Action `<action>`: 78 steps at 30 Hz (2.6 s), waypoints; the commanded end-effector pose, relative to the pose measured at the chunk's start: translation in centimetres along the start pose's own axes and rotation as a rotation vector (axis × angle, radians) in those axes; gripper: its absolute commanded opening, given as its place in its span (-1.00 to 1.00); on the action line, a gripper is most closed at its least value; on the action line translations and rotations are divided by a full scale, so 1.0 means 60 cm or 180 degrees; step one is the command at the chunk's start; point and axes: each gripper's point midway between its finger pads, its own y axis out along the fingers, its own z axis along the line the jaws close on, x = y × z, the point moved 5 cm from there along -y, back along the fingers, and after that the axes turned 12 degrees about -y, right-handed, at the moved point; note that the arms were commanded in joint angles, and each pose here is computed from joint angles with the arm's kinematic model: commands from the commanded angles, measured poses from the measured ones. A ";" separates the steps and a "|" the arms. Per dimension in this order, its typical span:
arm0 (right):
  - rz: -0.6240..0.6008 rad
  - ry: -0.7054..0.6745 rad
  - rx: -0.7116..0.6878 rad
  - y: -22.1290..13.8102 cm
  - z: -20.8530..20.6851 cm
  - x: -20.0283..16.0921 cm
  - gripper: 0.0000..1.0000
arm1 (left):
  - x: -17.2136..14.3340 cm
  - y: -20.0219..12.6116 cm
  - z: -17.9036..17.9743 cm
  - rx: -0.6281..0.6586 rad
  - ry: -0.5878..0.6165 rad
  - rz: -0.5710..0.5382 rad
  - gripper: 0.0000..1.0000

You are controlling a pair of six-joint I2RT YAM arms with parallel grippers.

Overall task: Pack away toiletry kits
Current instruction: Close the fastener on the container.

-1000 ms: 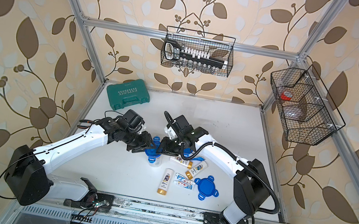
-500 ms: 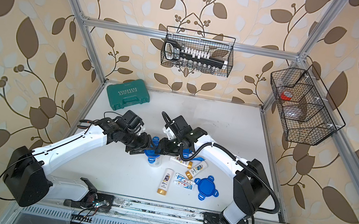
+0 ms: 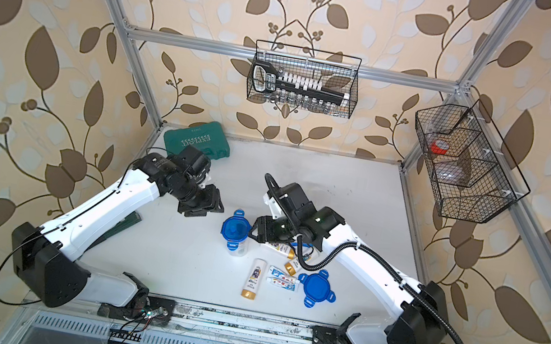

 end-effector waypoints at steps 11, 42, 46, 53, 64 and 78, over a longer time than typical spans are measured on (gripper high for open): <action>0.0414 0.0171 -0.0246 0.098 -0.063 0.004 0.13 | 0.035 0.087 0.003 0.0374 0.0204 0.0197 0.03; 0.0196 0.0193 -0.0231 0.080 -0.124 0.106 0.13 | -0.062 0.013 0.083 0.0532 0.0033 0.0084 0.09; 0.0230 0.0119 -0.0342 0.027 -0.117 0.076 0.13 | -0.055 -0.036 0.059 0.0377 0.0166 -0.0067 0.07; 0.0211 0.0038 0.0092 0.016 -0.045 0.002 0.13 | -0.036 -0.049 -0.033 -0.0308 0.0543 -0.0077 0.07; 0.0349 -0.0111 0.0351 0.069 -0.020 -0.023 0.11 | -0.022 0.011 -0.081 -0.0394 0.0769 0.0241 0.09; 0.0370 -0.0030 0.0353 0.113 -0.026 -0.015 0.08 | -0.041 0.051 -0.050 -0.0200 0.0699 0.0481 0.09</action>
